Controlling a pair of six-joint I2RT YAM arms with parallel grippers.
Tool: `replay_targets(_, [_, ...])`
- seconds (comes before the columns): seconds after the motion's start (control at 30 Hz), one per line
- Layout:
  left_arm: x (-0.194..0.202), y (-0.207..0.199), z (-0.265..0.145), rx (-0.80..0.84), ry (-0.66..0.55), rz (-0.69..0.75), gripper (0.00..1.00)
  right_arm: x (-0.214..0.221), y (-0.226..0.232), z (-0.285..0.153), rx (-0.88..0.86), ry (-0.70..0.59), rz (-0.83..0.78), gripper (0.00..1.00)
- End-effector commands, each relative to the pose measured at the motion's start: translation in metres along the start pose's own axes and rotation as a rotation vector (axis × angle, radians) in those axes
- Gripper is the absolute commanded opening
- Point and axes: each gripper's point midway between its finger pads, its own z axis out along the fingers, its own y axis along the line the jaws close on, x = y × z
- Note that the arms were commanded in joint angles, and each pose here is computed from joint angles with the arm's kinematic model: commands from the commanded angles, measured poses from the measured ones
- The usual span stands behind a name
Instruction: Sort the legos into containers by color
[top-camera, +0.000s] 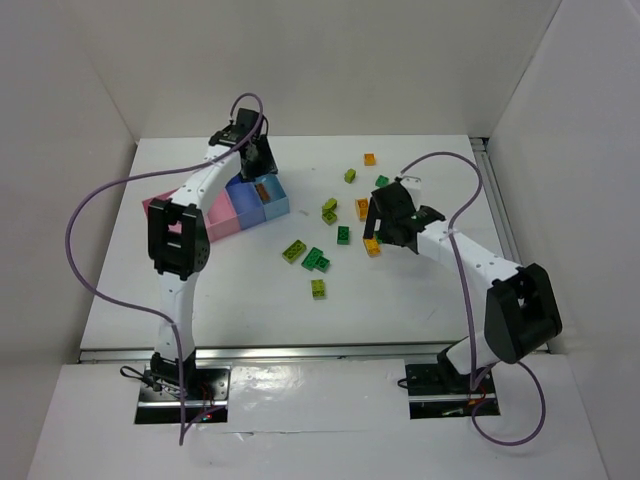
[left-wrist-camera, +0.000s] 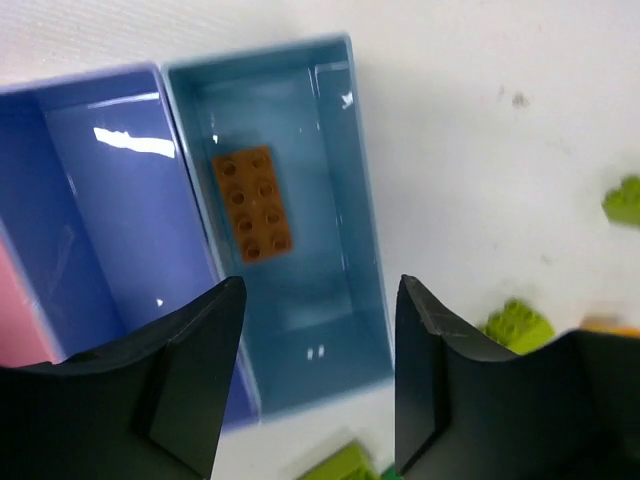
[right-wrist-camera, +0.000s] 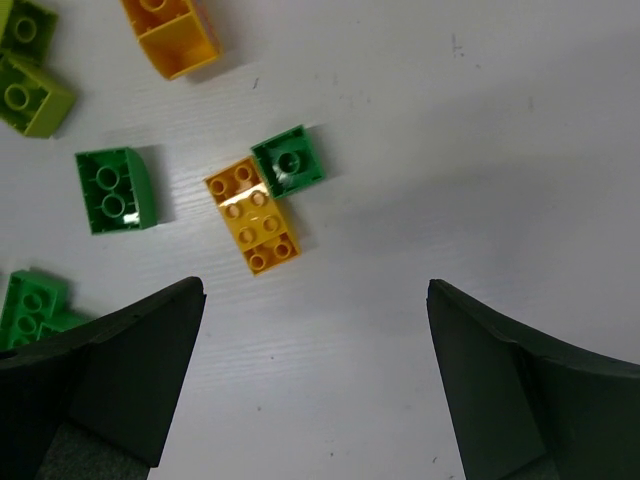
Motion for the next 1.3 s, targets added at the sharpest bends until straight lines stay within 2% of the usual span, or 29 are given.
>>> replay_targets(0.0, [-0.014,-0.015,-0.057,0.113,-0.040,0.071,0.64,0.002,0.020,-0.012,-0.044,-0.030,-0.048,1.00])
replay_targets(0.03, [-0.014,-0.022,-0.074,0.176,-0.041,0.095,0.63,0.003,0.027,-0.014,-0.060,-0.036,-0.046,1.00])
replay_targets(0.1, [0.013,-0.033,-0.081,0.219,-0.003,0.214,0.63,0.005,0.032,-0.016,-0.067,-0.041,-0.037,1.00])
replay_targets(0.17, [0.054,-0.036,-0.082,0.234,0.067,0.335,0.63,0.005,0.038,-0.020,-0.088,-0.054,-0.004,1.00])
replay_targets(0.23, [0.095,-0.028,-0.073,0.228,0.159,0.399,0.63,0.006,0.037,-0.021,-0.089,-0.055,0.010,1.00])
replay_targets(0.37, [0.148,-0.029,-0.077,0.272,0.240,0.510,0.64,0.008,0.032,-0.024,-0.072,-0.046,0.024,1.00])
replay_targets(0.53, [0.195,-0.027,-0.062,0.258,0.328,0.636,0.65,0.015,0.024,-0.030,-0.066,-0.038,0.041,1.00])
replay_targets(0.77, [0.209,-0.007,-0.041,0.180,0.358,0.650,0.64,0.028,0.018,-0.028,-0.051,-0.004,0.032,1.00])
replay_targets(0.83, [0.211,-0.008,-0.037,0.177,0.359,0.640,0.58,0.024,0.019,-0.029,-0.056,-0.011,0.036,1.00])
replay_targets(0.93, [0.216,-0.004,-0.033,0.171,0.371,0.641,0.56,0.023,0.018,-0.029,-0.049,-0.016,0.036,1.00])
replay_targets(1.07, [0.214,0.000,-0.030,0.135,0.368,0.637,0.31,0.021,0.020,-0.028,-0.050,-0.018,0.028,1.00])
replay_targets(1.1, [0.209,-0.004,-0.034,0.138,0.363,0.636,0.19,0.025,0.018,-0.026,-0.040,-0.005,0.020,1.00])
replay_targets(1.2, [0.194,-0.016,-0.043,0.154,0.333,0.623,0.04,0.021,0.020,-0.028,-0.045,-0.011,0.024,1.00])
replay_targets(1.27, [0.177,-0.014,-0.054,0.149,0.317,0.592,0.02,0.021,0.020,-0.028,-0.045,-0.011,0.024,1.00])
